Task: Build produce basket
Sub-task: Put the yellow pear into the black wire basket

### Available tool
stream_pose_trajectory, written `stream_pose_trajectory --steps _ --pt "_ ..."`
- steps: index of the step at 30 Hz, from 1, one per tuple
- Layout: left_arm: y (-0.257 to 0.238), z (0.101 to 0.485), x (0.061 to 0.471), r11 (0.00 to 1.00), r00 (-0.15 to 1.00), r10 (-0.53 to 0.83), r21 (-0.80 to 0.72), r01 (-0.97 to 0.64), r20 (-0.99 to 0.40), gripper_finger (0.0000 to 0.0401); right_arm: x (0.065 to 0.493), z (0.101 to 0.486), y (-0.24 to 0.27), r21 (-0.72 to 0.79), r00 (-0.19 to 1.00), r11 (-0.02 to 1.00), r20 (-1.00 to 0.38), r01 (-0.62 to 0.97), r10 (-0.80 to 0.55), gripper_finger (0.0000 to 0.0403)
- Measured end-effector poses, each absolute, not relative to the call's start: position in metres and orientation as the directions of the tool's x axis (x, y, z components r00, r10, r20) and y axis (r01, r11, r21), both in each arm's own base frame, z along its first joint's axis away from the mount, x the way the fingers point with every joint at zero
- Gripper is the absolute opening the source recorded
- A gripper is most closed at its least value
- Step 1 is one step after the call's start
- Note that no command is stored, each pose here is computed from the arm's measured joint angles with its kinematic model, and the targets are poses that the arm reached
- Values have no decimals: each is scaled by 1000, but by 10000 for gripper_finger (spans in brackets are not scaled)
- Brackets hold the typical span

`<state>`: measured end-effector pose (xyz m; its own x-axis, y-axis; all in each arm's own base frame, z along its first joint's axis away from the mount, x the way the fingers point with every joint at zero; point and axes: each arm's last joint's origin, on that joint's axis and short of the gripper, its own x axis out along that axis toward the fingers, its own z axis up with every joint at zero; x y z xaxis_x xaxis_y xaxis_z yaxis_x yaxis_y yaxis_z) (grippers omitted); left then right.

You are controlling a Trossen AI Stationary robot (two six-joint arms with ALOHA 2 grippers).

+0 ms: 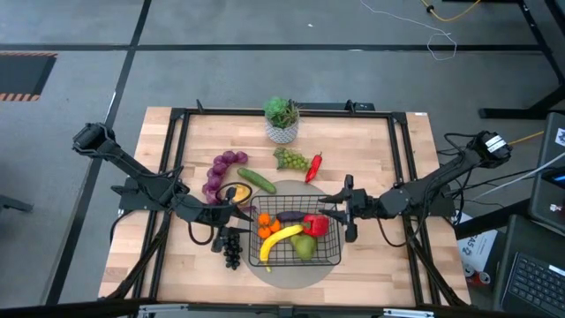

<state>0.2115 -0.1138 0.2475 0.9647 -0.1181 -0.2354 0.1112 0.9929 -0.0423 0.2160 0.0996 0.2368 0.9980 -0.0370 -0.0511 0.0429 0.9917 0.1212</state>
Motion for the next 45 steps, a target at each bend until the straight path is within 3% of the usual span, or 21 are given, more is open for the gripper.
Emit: stream_pose_trajectory --steps 7,20,25,28,31,36,42,45 --pt "-114 248 211 988 965 -118 -122 92 -235 134 216 237 100 121 998 992 -53 44 -37 138" --pt "-112 252 212 997 981 -43 -73 29 -191 134 216 237 100 120 998 992 -54 44 -37 138" --pt "-101 258 207 957 949 285 -24 -290 -135 134 216 236 100 120 998 992 -54 44 -38 138" --pt "-91 269 197 834 835 547 -44 -550 -62 134 216 236 100 118 998 992 -56 44 -37 138" --pt "-86 271 193 716 718 695 -46 -696 -36 134 216 236 100 115 997 992 -63 45 -38 138" --pt "-86 267 192 716 716 696 -18 -698 -50 134 216 231 99 108 994 993 -103 51 -40 138" --pt "-77 257 190 691 697 711 -96 -717 -93 134 215 230 99 224 992 972 -117 66 -41 138" --pt "-66 255 183 715 745 644 -209 -667 -173 134 215 230 99 237 992 969 -117 68 -41 138"
